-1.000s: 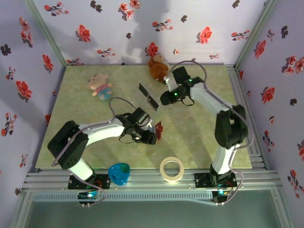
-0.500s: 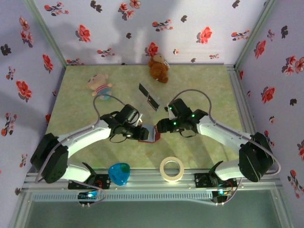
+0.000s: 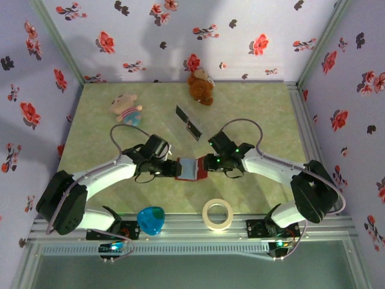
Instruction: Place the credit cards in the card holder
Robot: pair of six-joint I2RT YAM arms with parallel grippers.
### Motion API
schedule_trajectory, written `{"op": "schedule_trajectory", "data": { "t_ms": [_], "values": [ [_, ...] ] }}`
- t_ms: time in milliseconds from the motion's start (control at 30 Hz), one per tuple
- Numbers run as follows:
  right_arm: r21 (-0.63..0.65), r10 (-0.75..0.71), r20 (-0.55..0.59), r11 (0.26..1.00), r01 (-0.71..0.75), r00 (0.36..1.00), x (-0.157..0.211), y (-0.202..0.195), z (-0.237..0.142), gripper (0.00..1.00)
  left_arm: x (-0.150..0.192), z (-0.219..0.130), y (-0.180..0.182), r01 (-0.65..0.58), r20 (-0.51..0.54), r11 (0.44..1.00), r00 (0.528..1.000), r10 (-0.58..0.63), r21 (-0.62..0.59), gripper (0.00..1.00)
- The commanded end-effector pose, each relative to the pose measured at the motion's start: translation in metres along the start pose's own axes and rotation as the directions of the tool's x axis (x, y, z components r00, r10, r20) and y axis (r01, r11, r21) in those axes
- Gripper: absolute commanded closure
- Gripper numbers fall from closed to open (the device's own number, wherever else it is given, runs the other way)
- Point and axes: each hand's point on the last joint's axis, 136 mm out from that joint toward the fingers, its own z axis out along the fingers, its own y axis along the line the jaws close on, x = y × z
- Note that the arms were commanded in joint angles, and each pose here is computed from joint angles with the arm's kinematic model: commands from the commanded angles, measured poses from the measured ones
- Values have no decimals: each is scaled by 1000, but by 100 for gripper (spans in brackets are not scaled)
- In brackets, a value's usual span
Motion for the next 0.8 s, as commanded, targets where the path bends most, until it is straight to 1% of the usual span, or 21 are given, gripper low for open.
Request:
{"op": "schedule_trajectory", "data": {
  "t_ms": [0, 133, 233, 367, 533, 767],
  "values": [
    [48, 26, -4, 999, -26, 1000, 4, -14, 11, 71, -5, 7, 1, -14, 23, 1000, 1000, 13, 10, 43],
    [62, 30, -23, 998, -28, 999, 8, -18, 18, 82, -4, 18, -1, -7, -1, 999, 1000, 7, 35, 43],
    [68, 24, -38, 997, -21, 999, 11, -21, 23, 86, -5, 22, 1, -9, 14, 999, 1000, 8, 41, 43],
    [82, 36, -53, 996, -31, 998, 14, -26, 30, 87, -2, 23, 5, -8, -2, 1000, 1000, 8, 17, 43],
    [106, 43, -108, 994, -31, 993, 21, -31, 43, 88, -2, 22, 23, 7, 16, 998, 1000, -6, -70, 43],
    [98, 48, -125, 995, -35, 991, 21, -30, 51, 92, 4, 14, 40, 42, 11, 988, 999, -40, -149, 42]
  ]
}}
